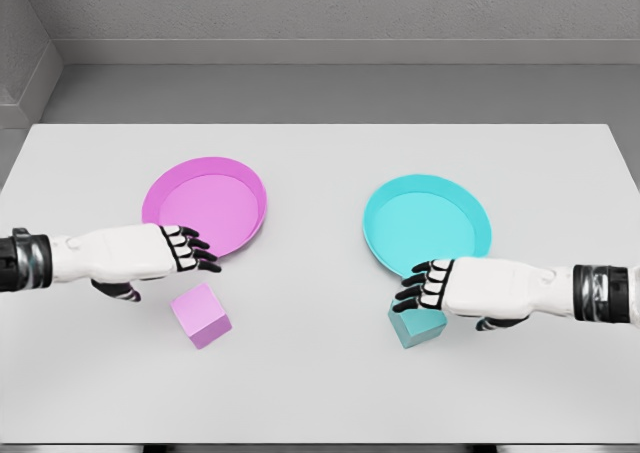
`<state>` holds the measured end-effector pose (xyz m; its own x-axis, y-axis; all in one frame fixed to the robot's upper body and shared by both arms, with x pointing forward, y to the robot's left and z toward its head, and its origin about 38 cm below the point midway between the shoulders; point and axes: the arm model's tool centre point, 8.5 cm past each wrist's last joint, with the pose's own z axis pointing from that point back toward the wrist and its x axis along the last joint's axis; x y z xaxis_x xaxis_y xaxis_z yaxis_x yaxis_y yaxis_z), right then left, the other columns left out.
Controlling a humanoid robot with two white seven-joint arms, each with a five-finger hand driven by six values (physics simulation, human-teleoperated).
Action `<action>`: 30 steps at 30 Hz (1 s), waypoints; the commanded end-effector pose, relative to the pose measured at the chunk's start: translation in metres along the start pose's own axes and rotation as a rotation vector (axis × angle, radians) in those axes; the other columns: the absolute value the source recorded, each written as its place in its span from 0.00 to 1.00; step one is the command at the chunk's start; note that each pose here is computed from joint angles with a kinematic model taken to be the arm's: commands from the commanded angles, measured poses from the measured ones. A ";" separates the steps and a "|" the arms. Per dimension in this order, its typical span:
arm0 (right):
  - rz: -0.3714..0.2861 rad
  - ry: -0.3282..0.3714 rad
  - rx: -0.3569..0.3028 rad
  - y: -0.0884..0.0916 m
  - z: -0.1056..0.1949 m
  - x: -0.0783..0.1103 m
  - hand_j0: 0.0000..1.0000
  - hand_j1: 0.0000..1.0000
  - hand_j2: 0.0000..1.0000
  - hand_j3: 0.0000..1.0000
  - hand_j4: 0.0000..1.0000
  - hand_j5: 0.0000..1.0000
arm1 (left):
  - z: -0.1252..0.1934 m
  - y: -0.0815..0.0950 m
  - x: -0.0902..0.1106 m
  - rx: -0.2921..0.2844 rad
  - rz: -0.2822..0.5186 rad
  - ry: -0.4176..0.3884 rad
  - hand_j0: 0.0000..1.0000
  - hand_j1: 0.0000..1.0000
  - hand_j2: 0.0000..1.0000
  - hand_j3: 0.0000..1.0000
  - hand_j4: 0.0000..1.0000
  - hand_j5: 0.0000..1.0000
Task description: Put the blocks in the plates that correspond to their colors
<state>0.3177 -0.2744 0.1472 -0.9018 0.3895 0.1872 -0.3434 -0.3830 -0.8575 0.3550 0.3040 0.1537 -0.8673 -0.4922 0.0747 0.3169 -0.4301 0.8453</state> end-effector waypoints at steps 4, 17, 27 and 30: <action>0.018 -0.028 -0.006 -0.001 -0.018 0.005 1.00 1.00 1.00 1.00 1.00 1.00 | -0.007 -0.004 0.005 0.000 0.015 -0.021 1.00 1.00 1.00 1.00 1.00 1.00; 0.079 -0.022 0.019 0.004 -0.034 0.005 1.00 1.00 1.00 1.00 1.00 1.00 | -0.023 -0.020 0.014 -0.036 0.030 -0.047 1.00 1.00 1.00 1.00 1.00 1.00; 0.071 -0.012 0.031 0.010 -0.036 0.002 1.00 1.00 1.00 1.00 1.00 1.00 | -0.033 -0.021 0.017 -0.032 0.038 -0.062 1.00 1.00 1.00 1.00 1.00 1.00; 0.073 -0.011 0.036 0.011 -0.036 0.002 1.00 1.00 1.00 1.00 1.00 1.00 | -0.033 -0.022 0.018 -0.033 0.041 -0.063 1.00 1.00 1.00 1.00 1.00 1.00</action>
<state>0.3199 -0.2476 0.1197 -0.9287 0.3470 0.1307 -0.2847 -0.4415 -0.8509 0.3445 0.2807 0.1181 -0.8765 -0.4607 0.1396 0.3626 -0.4411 0.8209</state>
